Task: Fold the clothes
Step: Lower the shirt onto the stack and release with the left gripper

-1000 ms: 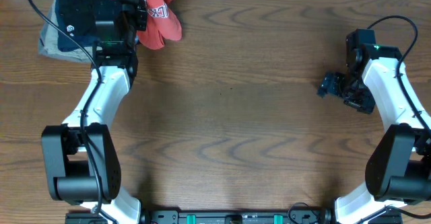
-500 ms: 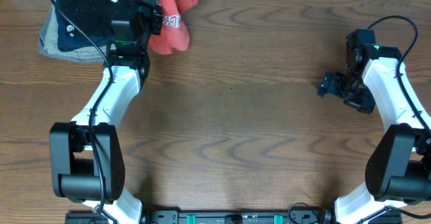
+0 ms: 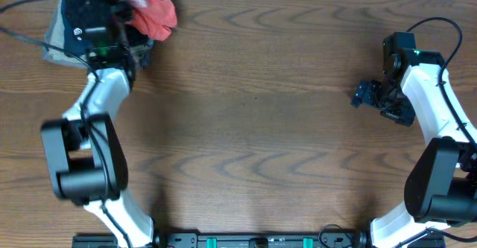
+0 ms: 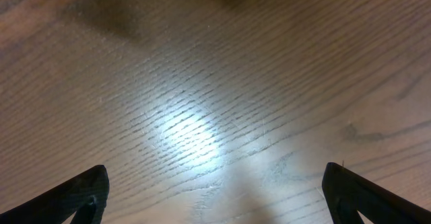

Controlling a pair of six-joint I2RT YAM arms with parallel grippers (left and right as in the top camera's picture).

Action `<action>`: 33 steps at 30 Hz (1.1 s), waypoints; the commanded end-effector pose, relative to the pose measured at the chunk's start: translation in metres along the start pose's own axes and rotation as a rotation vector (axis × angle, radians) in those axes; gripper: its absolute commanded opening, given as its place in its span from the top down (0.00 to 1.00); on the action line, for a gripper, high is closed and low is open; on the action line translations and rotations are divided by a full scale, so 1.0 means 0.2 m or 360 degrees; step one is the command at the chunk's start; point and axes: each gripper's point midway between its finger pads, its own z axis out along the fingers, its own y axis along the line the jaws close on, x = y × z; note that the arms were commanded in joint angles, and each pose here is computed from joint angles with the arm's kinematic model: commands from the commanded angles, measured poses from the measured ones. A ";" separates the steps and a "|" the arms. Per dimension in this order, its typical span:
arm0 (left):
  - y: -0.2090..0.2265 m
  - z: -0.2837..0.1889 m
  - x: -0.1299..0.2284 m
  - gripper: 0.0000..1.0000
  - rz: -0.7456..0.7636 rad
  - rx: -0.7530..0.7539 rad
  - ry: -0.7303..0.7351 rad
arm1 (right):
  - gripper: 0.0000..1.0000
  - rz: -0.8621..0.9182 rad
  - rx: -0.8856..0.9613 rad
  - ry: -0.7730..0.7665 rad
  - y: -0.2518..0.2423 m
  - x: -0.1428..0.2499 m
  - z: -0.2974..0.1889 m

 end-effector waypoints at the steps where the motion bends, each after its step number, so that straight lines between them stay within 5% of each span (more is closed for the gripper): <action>1: 0.31 0.14 0.15 0.94 -0.0112 -0.0307 0.0024 | 0.01 -0.0012 0.0004 0.0001 -0.01 0.00 0.00; 6: 0.53 0.21 0.41 0.83 -0.0070 -0.0427 0.0254 | 0.01 -0.0012 0.0004 0.0001 -0.01 0.00 0.00; 8: 0.58 0.20 0.45 0.71 -0.0065 -0.0454 0.0294 | 0.01 -0.0012 0.0004 0.0001 -0.01 0.00 0.00; 11: 0.64 0.19 0.43 0.22 -0.0071 -0.0483 0.0283 | 0.01 -0.0012 0.0004 0.0001 -0.01 0.00 0.00; 13: 0.65 0.19 0.40 0.03 -0.0072 -0.0486 0.0273 | 0.01 -0.0012 0.0005 0.0000 -0.01 0.00 0.00; 26: 0.25 -0.08 -0.15 0.02 -0.0059 -0.0219 0.0262 | 0.01 -0.0012 0.0004 0.0001 -0.01 0.00 0.00; 33: 0.00 -0.19 -0.05 0.02 -0.0003 0.0031 0.0492 | 0.01 -0.0012 0.0004 0.0001 -0.01 0.00 0.00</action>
